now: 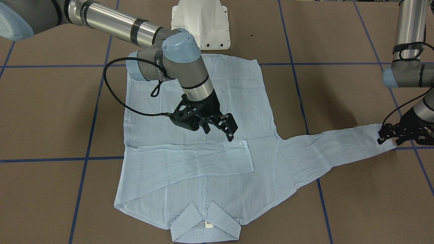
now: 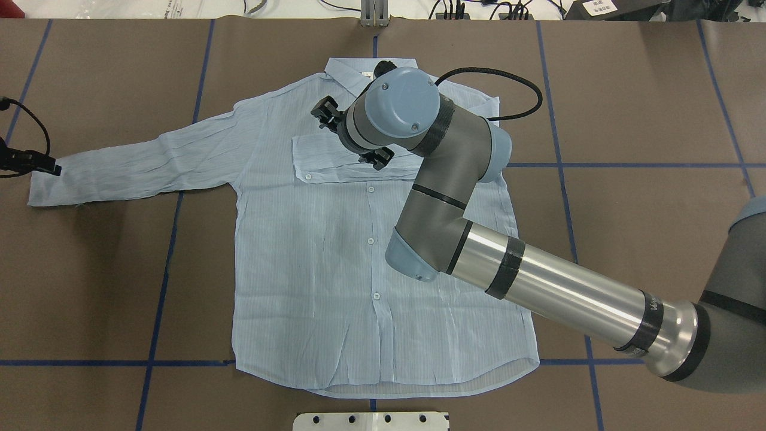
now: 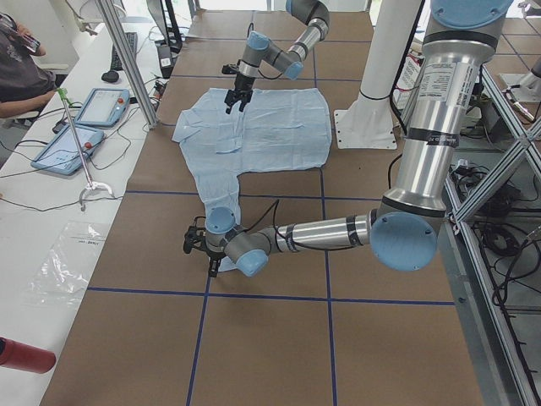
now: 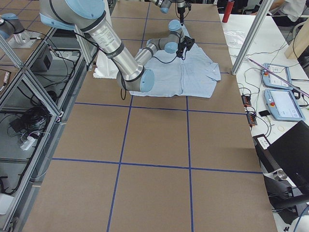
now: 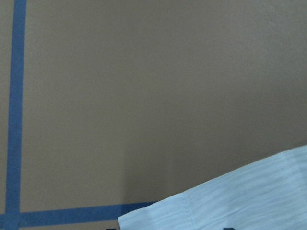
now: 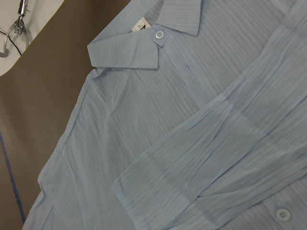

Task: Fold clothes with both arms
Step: 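Lay the sleeve on the chest while the left gripper reaches the other cuff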

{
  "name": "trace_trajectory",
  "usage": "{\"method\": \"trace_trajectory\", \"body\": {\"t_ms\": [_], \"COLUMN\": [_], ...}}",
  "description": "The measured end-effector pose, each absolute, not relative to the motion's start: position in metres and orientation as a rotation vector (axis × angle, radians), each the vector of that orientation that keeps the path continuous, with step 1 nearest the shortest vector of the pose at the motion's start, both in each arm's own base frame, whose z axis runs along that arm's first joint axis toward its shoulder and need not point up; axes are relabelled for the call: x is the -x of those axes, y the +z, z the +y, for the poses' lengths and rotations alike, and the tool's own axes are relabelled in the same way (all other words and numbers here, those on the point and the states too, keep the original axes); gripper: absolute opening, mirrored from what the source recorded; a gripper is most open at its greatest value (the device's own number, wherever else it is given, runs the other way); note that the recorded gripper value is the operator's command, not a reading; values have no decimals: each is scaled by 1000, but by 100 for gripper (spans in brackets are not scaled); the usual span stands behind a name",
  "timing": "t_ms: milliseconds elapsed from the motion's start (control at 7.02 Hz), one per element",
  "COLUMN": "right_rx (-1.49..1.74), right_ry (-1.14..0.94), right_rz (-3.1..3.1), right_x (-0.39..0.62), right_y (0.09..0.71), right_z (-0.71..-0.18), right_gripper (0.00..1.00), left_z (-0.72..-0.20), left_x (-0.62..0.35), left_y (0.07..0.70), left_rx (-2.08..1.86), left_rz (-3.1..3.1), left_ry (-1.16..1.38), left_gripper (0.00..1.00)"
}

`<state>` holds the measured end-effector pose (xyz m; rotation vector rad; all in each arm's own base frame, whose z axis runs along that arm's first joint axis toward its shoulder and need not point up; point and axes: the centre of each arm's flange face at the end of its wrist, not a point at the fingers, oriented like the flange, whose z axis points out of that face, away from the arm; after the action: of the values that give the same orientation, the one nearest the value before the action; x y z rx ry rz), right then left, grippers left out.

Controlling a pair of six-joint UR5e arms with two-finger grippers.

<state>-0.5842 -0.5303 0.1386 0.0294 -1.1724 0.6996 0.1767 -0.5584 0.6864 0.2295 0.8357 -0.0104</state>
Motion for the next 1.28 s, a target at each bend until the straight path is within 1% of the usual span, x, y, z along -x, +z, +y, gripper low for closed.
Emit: {"method": "trace_trajectory", "body": {"t_ms": [142,285,427,570,855,997,1140,1282], "right_rx": [-30,-30,-30,-29,-30,-32,-36,-52], "right_ry": [700,699,700,701,699,697,697,686], "right_rz": [-1172,-1174,-1175,-1175,-1177,-1183,-1193,-1197], "right_x": [584,583,583,582,578,571,553,523], "right_y": [139,139,139,140,146,150,162,185], "right_z": [-530,-530,-529,-529,-526,-522,-517,-510], "right_gripper": [100,100,100,100,100,100,100,100], "left_z": [-557,-557,-556,-555,-557,-561,-568,-579], "left_x": [-178,-178,-178,-178,-179,-183,-189,-200], "left_y": [687,688,689,688,676,645,598,536], "left_rx": [-227,-226,-224,-220,-224,-237,-232,-217], "left_rz": [835,835,835,838,854,893,952,1010], "left_ry": [-9,-9,-10,-22,-40,-40,-58,-101], "left_gripper": [55,34,2,0,0,0,0,0]}}
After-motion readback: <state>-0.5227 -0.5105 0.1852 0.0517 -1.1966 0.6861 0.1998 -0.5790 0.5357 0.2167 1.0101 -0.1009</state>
